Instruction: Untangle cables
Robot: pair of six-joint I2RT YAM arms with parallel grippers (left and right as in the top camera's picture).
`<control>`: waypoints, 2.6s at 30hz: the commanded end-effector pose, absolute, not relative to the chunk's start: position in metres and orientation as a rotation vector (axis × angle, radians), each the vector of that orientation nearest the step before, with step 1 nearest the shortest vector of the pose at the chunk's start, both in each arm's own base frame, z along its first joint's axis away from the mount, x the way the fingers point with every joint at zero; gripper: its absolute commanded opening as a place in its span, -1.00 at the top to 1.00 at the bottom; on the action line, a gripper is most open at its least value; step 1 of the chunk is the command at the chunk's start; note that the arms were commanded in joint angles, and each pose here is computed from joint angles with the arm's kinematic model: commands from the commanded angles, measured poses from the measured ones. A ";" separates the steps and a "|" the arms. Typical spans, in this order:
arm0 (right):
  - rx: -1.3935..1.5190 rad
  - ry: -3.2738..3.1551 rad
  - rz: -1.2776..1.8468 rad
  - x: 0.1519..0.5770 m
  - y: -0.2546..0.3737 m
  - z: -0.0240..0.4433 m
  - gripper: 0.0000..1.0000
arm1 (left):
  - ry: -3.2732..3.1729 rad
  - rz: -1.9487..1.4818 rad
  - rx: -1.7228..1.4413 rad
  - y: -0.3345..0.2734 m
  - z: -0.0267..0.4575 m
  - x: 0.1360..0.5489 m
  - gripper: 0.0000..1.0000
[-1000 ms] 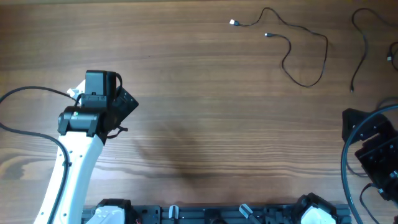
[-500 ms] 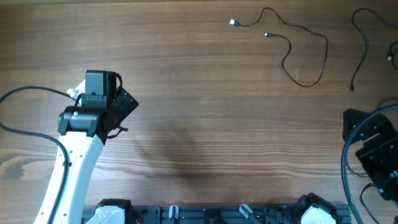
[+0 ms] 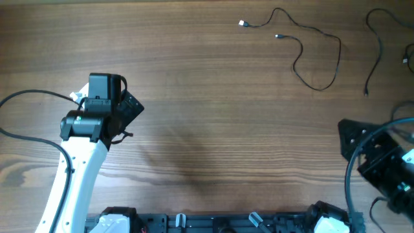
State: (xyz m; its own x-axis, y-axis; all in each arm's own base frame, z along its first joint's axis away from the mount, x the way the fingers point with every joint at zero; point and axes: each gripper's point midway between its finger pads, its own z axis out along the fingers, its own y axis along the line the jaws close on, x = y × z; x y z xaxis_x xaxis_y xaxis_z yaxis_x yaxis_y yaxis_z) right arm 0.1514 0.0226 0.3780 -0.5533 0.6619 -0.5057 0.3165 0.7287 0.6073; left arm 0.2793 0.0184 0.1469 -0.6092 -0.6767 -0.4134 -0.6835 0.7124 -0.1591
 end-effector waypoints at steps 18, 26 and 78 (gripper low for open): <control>0.413 2.143 0.501 0.113 0.039 0.342 -0.99 | 2.465 0.044 -1.032 0.022 0.149 0.278 -1.00; -0.458 1.577 0.438 0.165 0.091 0.307 -0.99 | 2.465 0.044 -1.032 0.022 0.149 0.278 -1.00; -0.211 1.536 0.206 0.241 0.043 0.181 -0.99 | 2.465 0.044 -1.032 0.022 0.149 0.278 -1.00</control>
